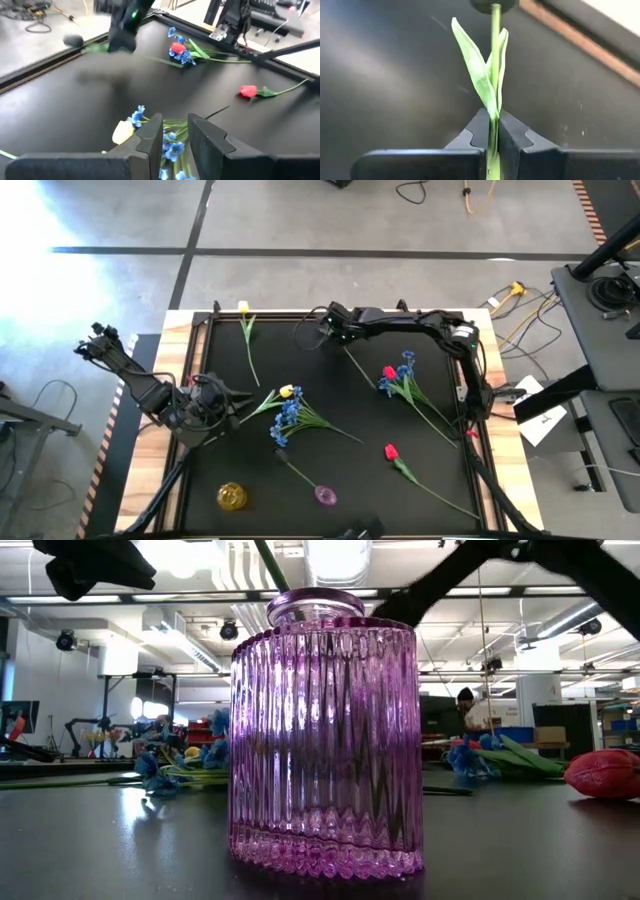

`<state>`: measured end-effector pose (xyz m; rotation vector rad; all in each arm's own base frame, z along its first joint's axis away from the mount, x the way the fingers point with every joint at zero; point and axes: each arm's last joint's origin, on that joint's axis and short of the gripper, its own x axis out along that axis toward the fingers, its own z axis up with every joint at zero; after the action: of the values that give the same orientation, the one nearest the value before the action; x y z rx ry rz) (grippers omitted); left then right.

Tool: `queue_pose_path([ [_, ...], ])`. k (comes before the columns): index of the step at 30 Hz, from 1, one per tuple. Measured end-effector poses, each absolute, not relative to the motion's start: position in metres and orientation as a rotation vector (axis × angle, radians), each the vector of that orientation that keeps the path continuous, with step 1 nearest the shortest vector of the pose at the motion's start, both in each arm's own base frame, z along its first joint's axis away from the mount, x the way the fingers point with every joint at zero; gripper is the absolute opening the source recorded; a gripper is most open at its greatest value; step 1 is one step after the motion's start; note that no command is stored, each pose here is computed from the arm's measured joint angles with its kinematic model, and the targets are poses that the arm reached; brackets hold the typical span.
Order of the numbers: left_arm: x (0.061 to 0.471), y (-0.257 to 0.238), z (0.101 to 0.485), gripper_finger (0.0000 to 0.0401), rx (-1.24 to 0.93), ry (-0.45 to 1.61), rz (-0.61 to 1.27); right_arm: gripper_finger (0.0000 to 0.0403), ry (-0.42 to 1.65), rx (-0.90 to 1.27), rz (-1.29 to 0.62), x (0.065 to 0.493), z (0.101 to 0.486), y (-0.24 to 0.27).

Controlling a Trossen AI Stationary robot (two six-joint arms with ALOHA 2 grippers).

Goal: Sort flowers into vase by color
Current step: Put the black tulip into the violet vase

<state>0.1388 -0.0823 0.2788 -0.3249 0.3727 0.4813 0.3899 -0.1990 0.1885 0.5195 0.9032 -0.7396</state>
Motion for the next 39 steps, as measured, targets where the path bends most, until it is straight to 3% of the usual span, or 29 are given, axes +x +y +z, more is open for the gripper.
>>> queue_pose_path([
  [5,0.138,-0.082,0.277,0.0077,-0.275,0.416,0.454,0.0013,0.663,0.425,-0.710,0.391,0.268,-0.149],
  [10,0.139,-0.084,0.276,0.0077,-0.251,0.445,0.426,0.0013,0.378,0.358,-0.652,0.379,0.344,-0.061],
  [15,0.139,-0.084,0.276,0.0077,-0.177,0.456,0.410,0.0013,0.193,0.265,-0.570,0.361,0.375,0.047],
  [20,0.142,-0.087,0.277,0.0077,-0.164,0.432,0.381,0.0013,0.082,0.227,-0.463,0.349,0.367,0.136],
  [25,0.143,-0.087,0.275,0.0077,-0.162,0.412,0.390,0.0013,0.001,0.260,-0.337,0.356,0.327,0.192],
  [34,0.141,-0.088,0.254,0.0077,-0.225,0.498,0.352,0.0013,-0.258,0.205,-0.261,0.379,0.268,0.221],
  [39,0.139,-0.090,0.243,0.0077,-0.263,0.593,0.271,0.0013,-0.286,0.160,-0.235,0.370,0.268,0.235],
])
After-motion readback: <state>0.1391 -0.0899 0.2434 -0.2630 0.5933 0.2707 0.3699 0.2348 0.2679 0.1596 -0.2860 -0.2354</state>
